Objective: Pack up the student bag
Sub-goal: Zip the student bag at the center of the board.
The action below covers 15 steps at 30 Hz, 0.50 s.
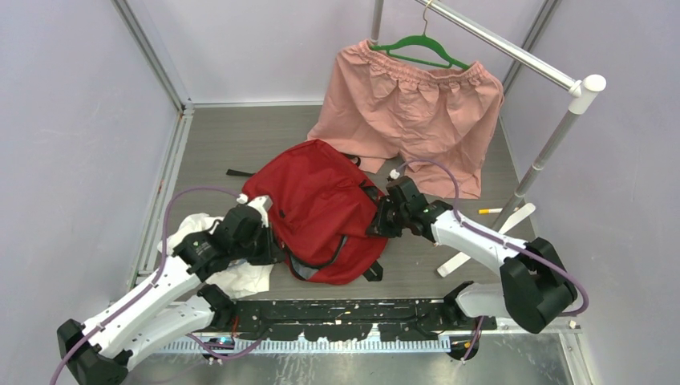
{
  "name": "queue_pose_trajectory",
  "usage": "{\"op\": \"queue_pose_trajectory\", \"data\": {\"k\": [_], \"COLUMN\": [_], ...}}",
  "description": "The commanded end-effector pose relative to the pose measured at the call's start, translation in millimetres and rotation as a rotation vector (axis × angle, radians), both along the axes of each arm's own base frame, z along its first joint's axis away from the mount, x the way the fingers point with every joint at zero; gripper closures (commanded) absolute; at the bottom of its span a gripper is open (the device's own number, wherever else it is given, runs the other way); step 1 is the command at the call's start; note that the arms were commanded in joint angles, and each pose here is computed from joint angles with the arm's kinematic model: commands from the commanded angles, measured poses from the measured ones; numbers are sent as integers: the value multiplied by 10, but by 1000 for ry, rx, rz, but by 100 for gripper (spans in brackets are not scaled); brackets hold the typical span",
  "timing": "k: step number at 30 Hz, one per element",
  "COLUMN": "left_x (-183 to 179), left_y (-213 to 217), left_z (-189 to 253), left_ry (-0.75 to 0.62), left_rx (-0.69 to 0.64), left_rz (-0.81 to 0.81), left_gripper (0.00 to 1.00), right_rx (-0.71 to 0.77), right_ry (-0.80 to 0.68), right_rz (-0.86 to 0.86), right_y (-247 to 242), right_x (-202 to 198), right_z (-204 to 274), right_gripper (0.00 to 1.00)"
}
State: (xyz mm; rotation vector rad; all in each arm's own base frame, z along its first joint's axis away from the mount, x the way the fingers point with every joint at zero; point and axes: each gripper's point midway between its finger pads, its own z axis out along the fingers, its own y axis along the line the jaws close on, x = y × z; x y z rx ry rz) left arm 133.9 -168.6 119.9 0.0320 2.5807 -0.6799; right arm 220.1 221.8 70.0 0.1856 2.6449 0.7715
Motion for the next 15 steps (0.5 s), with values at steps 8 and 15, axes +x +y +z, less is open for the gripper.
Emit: {"op": "queue_pose_trajectory", "data": {"k": [8,15], "left_x": [44,100], "left_y": [100,160], "left_z": [137,37], "left_ry": [-85,-94], "left_rx": [-9,36], "left_rz": [39,63], "left_gripper": [100,48], "right_rx": [239,357], "right_ry": [-307,-395], "right_rz": [104,157], "right_y": [338,465], "right_x": [244,220], "right_z": [1541,2183], "right_gripper": [99,99]}}
